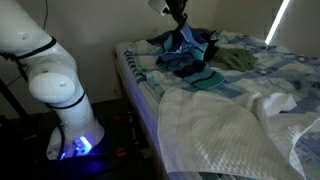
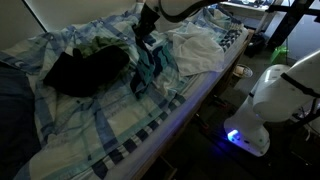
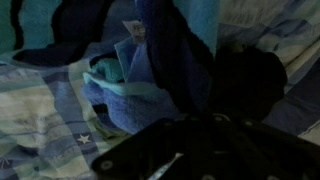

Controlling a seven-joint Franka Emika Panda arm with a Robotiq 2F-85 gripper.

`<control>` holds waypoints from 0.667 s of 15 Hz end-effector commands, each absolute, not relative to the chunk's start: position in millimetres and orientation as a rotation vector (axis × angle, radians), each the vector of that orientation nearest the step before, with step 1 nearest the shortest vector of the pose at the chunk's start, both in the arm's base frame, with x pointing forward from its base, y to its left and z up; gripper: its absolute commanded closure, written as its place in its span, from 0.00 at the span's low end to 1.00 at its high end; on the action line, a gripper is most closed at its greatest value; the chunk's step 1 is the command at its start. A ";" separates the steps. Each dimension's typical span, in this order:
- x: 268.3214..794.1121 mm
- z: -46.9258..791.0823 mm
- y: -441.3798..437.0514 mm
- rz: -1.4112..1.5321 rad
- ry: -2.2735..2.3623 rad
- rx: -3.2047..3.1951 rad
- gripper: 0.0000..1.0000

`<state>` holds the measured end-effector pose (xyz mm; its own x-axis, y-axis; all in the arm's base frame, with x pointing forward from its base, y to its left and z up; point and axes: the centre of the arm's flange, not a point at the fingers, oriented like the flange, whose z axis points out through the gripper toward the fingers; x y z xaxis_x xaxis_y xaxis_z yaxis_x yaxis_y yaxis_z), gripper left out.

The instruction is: Unfold the blue towel.

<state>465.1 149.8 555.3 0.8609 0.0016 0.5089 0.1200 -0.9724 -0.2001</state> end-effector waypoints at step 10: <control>474.1 624.5 168.3 -0.855 -0.367 -2.750 0.99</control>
